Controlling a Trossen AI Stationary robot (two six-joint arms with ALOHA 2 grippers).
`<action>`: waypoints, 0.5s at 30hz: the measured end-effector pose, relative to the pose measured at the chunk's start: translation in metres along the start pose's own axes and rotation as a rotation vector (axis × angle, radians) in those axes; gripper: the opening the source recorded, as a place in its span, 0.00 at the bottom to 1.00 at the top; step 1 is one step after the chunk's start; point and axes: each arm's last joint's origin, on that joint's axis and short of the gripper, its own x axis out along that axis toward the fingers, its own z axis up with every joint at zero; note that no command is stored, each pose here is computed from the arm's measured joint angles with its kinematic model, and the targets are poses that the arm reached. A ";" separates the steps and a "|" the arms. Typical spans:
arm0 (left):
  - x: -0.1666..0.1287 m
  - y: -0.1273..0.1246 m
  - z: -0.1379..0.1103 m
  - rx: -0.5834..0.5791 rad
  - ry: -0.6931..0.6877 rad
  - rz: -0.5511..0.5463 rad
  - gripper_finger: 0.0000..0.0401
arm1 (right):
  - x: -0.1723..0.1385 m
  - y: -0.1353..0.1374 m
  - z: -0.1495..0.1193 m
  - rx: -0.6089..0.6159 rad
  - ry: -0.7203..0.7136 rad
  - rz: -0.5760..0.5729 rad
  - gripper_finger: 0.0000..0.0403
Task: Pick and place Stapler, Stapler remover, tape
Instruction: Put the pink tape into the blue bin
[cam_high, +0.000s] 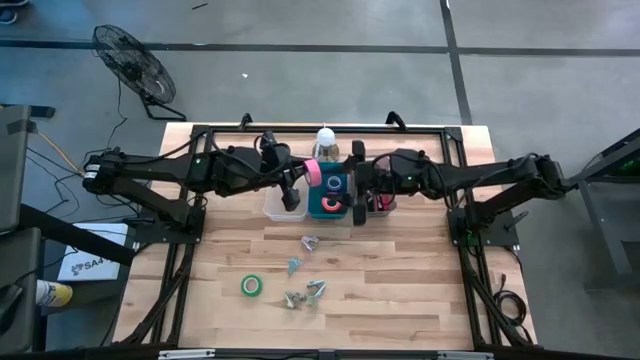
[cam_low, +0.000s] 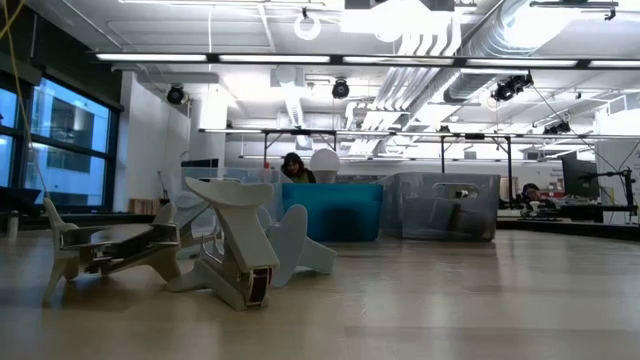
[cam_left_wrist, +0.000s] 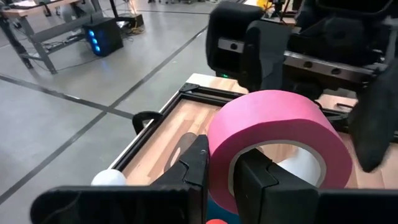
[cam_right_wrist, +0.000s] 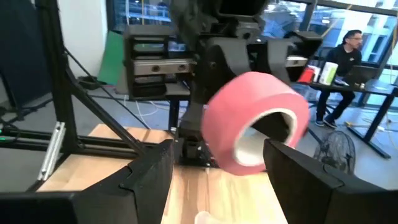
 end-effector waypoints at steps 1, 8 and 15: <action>0.000 0.000 0.000 -0.002 -0.003 0.000 0.10 | 0.000 0.001 0.000 0.000 -0.003 0.005 0.60; 0.000 0.000 0.001 -0.005 -0.006 -0.001 0.10 | 0.008 0.002 -0.001 0.000 -0.049 0.027 0.60; 0.000 0.000 0.000 -0.010 -0.004 -0.001 0.10 | 0.017 0.004 -0.008 0.000 -0.065 0.055 0.60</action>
